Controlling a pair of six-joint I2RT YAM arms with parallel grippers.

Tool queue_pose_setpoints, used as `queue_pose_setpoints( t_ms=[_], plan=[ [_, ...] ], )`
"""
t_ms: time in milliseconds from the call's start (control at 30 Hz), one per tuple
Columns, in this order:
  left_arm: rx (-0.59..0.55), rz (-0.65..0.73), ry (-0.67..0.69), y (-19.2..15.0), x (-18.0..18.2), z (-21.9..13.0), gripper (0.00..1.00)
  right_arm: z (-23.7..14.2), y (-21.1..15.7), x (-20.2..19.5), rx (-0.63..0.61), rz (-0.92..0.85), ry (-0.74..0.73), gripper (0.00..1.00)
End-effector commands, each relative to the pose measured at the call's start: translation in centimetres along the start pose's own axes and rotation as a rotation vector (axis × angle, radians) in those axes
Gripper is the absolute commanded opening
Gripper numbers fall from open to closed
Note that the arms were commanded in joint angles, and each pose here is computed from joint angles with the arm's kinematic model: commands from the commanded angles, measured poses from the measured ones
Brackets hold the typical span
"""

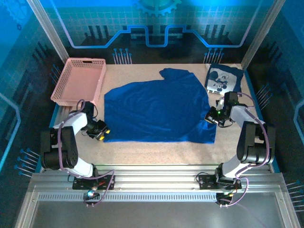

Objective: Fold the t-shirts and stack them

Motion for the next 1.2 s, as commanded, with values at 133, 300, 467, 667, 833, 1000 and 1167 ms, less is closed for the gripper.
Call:
queue_pose_setpoints(
  t_ms=[133,300,467,667,833,1000,1167],
  plan=[
    [-0.024,0.038,0.012,0.8,0.0,-0.4,0.24,0.0,-0.4,0.6,0.018,-0.014,0.014,0.00],
    [-0.032,0.050,0.019,0.8,0.1,-0.6,0.09,-0.1,-0.4,0.8,0.016,-0.017,0.015,0.00],
    [-0.045,0.067,0.012,0.9,-0.2,-1.3,0.00,-0.2,-0.3,0.8,0.011,-0.019,0.015,0.00],
    [-0.067,0.092,-0.022,0.6,-0.9,-2.8,0.00,-0.8,-0.1,1.3,-0.005,-0.024,0.026,0.00],
    [-0.104,0.101,-0.091,-0.1,-1.9,-5.3,0.00,-2.6,0.3,2.7,-0.050,-0.049,0.062,0.00],
    [-0.142,0.104,-0.134,-0.3,-2.7,-7.4,0.00,-4.6,0.5,3.7,-0.086,-0.072,0.077,0.00],
    [-0.180,0.120,-0.119,0.2,-2.8,-8.5,0.00,-6.8,1.1,4.9,-0.136,-0.103,0.081,0.00]
  ],
)
Point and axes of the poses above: each hand's point on the last joint's axis, 136 mm out from that joint toward the fingers, its own z axis out along the fingers, its own x axis along the line the jaws close on, y = z × x, the point moved 3 cm from there along -z, back along the fingers, and after that the axes turned 1 degree about z, right-handed, at the moved point
